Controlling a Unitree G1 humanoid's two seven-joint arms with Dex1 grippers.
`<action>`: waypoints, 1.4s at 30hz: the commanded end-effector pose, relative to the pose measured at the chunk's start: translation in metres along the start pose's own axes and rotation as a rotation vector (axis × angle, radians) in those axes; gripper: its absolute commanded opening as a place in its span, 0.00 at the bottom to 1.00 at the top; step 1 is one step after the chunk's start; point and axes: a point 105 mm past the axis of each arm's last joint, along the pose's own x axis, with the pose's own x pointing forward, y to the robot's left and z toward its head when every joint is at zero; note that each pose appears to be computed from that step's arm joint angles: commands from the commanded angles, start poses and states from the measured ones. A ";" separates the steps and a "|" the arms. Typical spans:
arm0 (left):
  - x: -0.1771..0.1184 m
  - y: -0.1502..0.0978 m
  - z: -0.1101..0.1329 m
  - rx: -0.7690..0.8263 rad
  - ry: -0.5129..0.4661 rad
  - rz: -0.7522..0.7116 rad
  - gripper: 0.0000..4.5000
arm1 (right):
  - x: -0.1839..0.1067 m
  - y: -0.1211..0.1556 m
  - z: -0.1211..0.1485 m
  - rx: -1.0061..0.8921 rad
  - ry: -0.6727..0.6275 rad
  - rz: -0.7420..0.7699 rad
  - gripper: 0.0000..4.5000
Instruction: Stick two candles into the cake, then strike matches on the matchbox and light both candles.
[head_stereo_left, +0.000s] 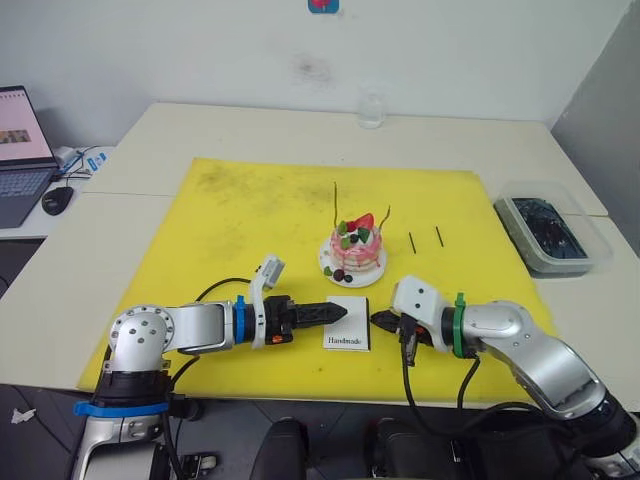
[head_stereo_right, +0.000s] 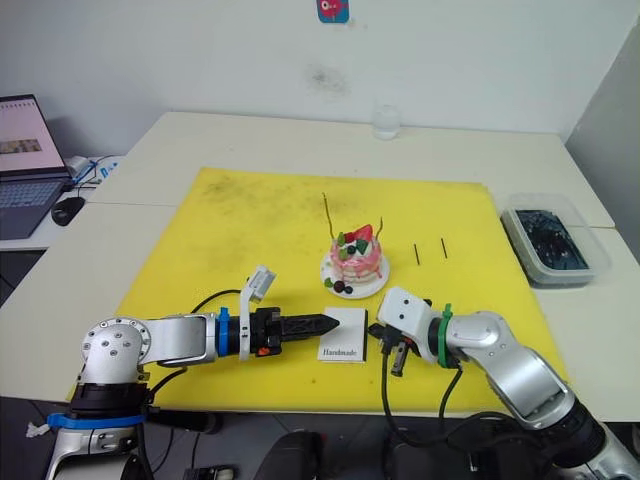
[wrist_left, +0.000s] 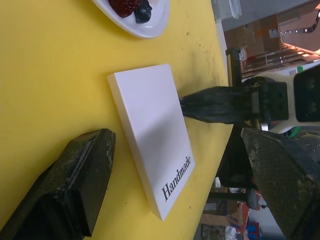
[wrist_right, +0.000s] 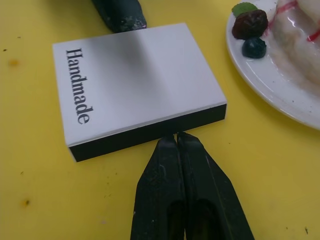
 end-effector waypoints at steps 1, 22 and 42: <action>0.009 -0.002 -0.013 -0.016 0.050 -0.017 1.00 | 0.003 0.002 0.014 -0.027 -0.039 0.003 0.01; 0.015 0.009 -0.019 0.041 0.055 0.077 0.71 | 0.008 0.008 0.027 0.014 -0.077 0.045 0.00; 0.027 -0.037 -0.003 0.085 0.029 -0.097 0.00 | -0.049 -0.018 0.024 0.059 -0.028 -0.079 0.00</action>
